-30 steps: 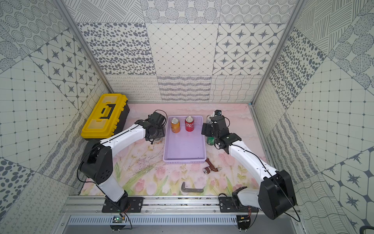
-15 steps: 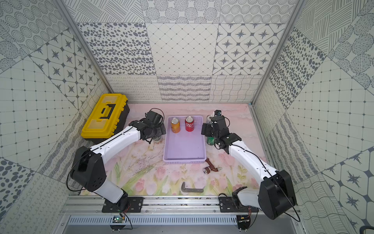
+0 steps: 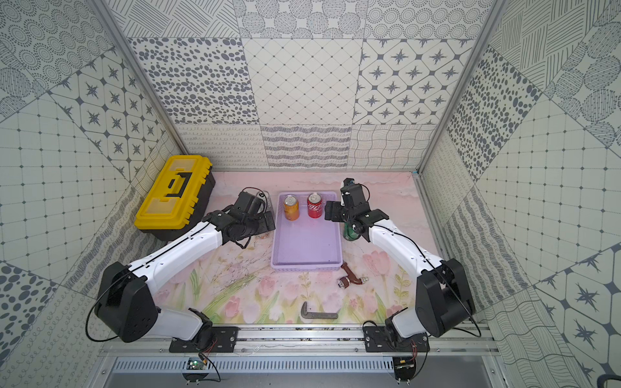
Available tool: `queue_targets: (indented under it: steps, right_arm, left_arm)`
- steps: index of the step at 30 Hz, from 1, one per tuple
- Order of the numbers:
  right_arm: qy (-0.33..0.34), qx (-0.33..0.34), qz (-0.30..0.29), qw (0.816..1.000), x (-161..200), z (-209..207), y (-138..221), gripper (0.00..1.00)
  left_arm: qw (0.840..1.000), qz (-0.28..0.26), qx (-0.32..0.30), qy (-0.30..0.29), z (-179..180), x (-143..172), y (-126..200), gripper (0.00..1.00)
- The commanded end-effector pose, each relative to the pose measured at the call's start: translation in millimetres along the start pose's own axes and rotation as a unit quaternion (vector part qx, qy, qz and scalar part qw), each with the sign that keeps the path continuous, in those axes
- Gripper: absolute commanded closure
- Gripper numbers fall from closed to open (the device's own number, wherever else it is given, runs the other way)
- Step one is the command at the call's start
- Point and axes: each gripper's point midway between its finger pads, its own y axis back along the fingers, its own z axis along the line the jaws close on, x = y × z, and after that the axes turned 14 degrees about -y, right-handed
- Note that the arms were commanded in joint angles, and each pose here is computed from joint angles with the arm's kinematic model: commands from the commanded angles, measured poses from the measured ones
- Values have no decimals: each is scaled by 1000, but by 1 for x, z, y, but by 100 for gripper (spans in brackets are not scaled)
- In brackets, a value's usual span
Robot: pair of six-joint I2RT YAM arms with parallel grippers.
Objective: Take out the drinks from the basket
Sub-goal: Pick up the drink from the basket.
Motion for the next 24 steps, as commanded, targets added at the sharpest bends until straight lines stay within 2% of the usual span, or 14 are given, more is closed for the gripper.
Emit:
queue_targets:
  steps: [1, 10, 24]
  right_arm:
    - [13, -16, 5, 1000, -8, 24, -12, 10]
    - [25, 9, 23, 999, -24, 37, -57, 10]
    - [37, 20, 40, 998, -33, 49, -93, 11]
  left_arm:
    - [1000, -5, 27, 5, -9, -1, 3, 0]
    - [1000, -6, 28, 4, -7, 0, 7, 0]
    - [1000, -7, 21, 2, -3, 3, 10, 0]
